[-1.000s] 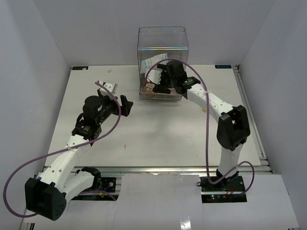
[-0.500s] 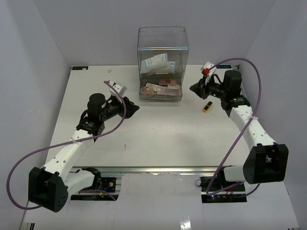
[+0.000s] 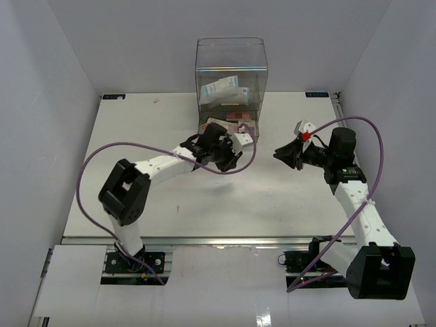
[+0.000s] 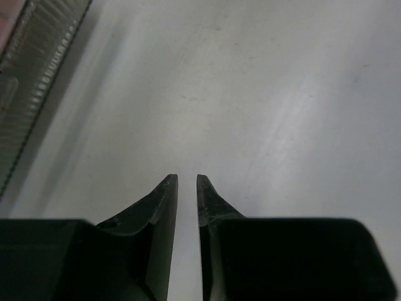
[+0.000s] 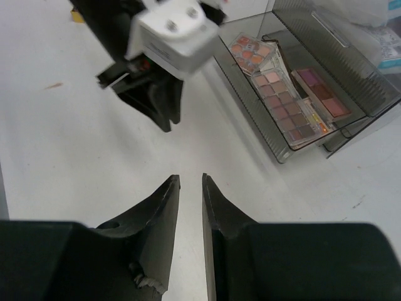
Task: Organize the makeup
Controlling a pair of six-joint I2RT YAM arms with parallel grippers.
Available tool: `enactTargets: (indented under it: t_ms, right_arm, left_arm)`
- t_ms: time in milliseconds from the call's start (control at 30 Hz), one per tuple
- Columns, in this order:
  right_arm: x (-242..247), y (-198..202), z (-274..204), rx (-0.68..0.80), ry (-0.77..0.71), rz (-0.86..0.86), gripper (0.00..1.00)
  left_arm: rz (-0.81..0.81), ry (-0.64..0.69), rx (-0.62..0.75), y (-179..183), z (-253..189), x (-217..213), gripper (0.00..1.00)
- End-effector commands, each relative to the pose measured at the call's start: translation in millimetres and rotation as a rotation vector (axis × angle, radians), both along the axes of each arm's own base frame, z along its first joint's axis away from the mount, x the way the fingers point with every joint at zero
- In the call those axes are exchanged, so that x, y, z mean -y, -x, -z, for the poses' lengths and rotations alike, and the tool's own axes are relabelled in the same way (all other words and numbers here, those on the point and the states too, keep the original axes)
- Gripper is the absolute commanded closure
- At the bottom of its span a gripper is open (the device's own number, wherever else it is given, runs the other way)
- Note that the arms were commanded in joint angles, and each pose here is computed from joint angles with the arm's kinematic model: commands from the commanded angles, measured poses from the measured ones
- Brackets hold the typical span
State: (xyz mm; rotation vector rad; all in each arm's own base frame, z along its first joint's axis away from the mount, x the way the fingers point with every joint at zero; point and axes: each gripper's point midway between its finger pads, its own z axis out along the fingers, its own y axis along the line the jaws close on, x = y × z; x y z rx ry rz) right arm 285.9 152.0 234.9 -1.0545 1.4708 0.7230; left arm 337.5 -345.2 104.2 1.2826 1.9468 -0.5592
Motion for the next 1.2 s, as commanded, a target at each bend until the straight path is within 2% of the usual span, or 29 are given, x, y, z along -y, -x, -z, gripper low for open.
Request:
enactTargets:
  t_ms: [0, 167, 300, 467, 667, 800, 1033, 1167]
  right_arm:
    - [2.5, 7.3, 0.9, 0.098, 0.034, -0.038, 0.72]
    - [2.9, 7.2, 0.1, 0.098, 0.034, -0.033, 0.72]
    - [11.4, 3.5, 0.1, 0.098, 0.034, -0.004, 0.72]
    - [11.7, 2.5, 2.1, 0.089, 0.033, -0.005, 0.72]
    - [15.1, 0.1, 2.5, 0.082, 0.034, 0.012, 0.72]
    - [20.0, -1.7, 2.9, 0.077, 0.031, 0.029, 0.73]
    - [25.5, -5.0, 5.0, 0.059, 0.026, 0.048, 0.73]
    - [27.5, -6.8, 6.3, 0.047, 0.022, 0.055, 0.73]
  left_arm:
    - [0.043, -0.31, 0.145, -54.2, 22.5, -23.4, 0.73]
    - [0.062, -0.448, 0.267, -96.6, 28.1, -23.5, 0.73]
    - [-0.007, -0.488, 0.366, -128.8, 16.8, -22.7, 0.7]
    - [-0.079, -0.47, 0.457, -158.2, -1.6, -17.4, 0.54]
    - [-0.151, -0.442, 0.522, -180.4, -10.1, -16.7, 0.16]
    - [-0.196, -0.431, 0.54, -196.7, -12.5, -20.3, 0.05]
    - [-0.271, -0.347, 0.542, -218.4, -27.6, -22.5, 0.02]
    - [-0.307, -0.262, 0.496, -220.0, -31.8, -18.9, 0.02]
